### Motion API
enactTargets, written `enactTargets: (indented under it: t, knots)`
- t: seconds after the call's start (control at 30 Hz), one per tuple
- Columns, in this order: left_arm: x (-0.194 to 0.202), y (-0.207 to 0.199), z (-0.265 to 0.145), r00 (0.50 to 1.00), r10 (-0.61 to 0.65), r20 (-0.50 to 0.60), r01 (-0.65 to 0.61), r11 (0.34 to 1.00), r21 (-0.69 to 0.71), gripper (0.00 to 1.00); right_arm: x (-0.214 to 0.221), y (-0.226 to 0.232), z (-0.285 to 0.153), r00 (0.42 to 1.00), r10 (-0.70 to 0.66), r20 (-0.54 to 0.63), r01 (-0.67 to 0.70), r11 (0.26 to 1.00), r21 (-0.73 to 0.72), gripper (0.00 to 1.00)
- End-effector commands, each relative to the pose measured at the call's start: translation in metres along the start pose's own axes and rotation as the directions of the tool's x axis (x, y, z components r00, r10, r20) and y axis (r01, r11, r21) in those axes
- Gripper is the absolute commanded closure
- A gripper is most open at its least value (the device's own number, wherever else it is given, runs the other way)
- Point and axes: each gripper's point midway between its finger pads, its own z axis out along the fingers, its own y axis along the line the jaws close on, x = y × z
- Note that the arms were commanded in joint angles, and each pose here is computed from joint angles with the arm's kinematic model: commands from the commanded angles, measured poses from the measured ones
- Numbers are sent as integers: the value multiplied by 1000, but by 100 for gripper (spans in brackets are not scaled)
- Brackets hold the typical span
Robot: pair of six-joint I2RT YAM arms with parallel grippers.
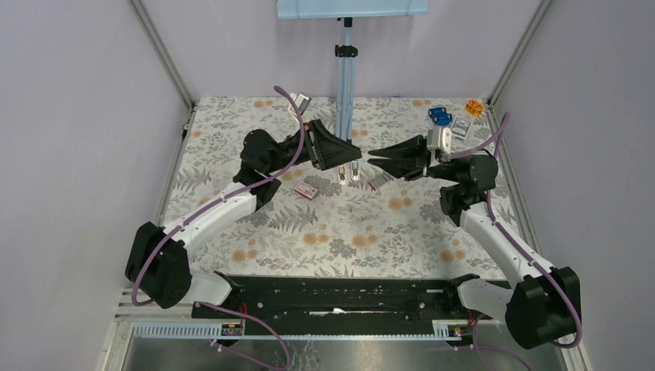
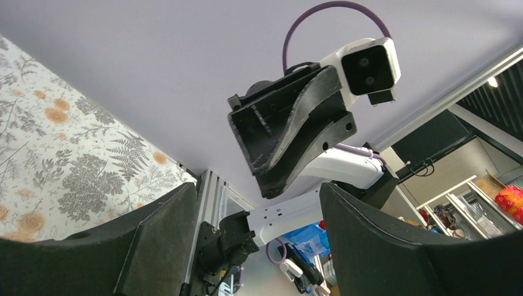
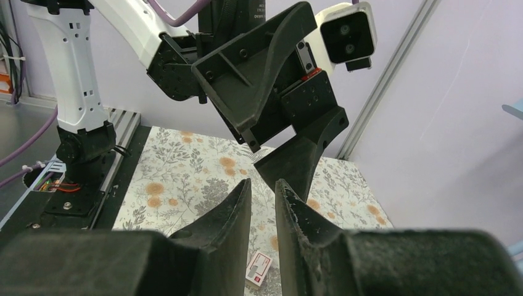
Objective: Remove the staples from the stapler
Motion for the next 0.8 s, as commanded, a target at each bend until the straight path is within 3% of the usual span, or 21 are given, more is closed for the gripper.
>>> enactTargets:
  t: [0.0,0.17,0.3,0.4,0.5,0.57,0.77]
  knots:
    - [-17,-31,10,996,59,64,-66,992,107,24,-9,6,0,998,-59,23,59,998,-27,72]
    - [-23,-6,-2,992,92,86,-91,996,-23,27,6,-5,-5,1000,-8,-24,10,998,67,68]
    - [-38,34,-28,982,141,125,-107,963,-246,24,31,-35,-17,986,123,-113,-87,955,283,60]
    - [-45,56,-48,977,172,124,-117,925,-362,21,62,-58,-38,937,295,-185,-170,852,495,60]
    - [-44,73,-61,978,174,113,-112,902,-417,20,86,-59,-56,879,421,-224,-215,769,602,55]
    - [-41,79,-63,981,166,103,-107,896,-432,20,95,-60,-65,846,490,-209,-244,705,666,55]
    - [-36,91,-63,985,149,84,-97,889,-447,20,125,-66,-106,716,686,-132,-245,423,872,52]
